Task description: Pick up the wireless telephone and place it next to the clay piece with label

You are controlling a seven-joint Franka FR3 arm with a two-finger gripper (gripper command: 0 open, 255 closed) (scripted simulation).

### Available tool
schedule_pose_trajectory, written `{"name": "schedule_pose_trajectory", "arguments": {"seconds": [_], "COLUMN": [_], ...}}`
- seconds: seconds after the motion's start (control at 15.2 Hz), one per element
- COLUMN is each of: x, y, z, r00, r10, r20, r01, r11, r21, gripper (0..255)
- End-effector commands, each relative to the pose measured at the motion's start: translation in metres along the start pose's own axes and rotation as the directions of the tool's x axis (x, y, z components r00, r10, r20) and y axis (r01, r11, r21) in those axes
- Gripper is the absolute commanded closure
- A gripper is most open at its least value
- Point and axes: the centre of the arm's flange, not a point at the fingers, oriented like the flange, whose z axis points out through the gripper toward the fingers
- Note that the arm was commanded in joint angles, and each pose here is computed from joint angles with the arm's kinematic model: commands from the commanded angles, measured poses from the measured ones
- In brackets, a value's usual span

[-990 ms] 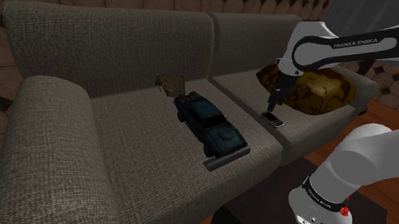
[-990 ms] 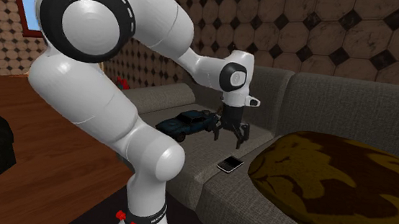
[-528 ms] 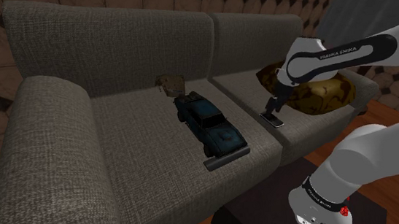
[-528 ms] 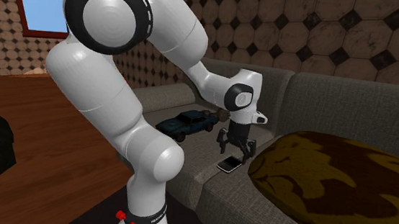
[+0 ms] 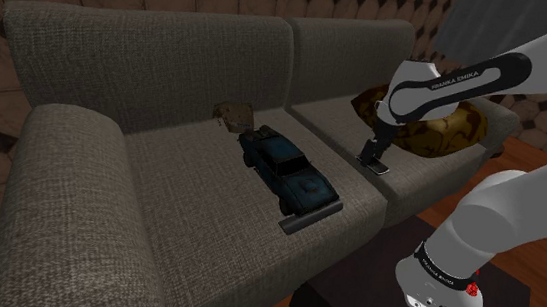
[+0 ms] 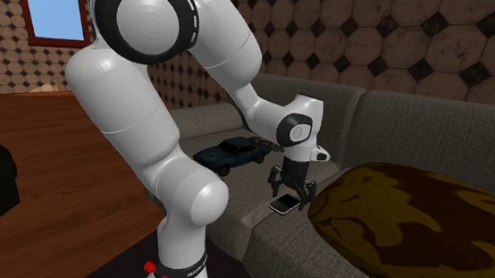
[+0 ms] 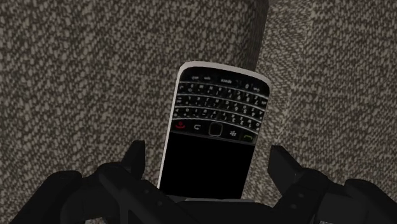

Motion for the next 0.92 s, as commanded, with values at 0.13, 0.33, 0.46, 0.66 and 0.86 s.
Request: {"name": "schedule_pose_trajectory", "arguments": {"seconds": [0.13,0.33,0.46,0.66,0.86], "x": [0.0000,0.0002,0.0003,0.0003,-0.0001], "y": [0.0000,0.0001,-0.0001,0.0000,-0.0004], "z": [0.0002,0.0003,0.0001,0.0001,-0.0050], "r00": [1.000,1.000,1.000,1.000,1.000], "r10": [0.000,0.000,0.000,0.000,0.000], "r20": [0.000,0.000,0.000,0.000,0.000], "r01": [0.000,0.000,0.000,0.000,0.000], "r11": [1.000,1.000,1.000,1.000,1.000], "r21": [0.000,0.000,0.000,0.000,0.000], "gripper": [0,255,255,255,255]}}
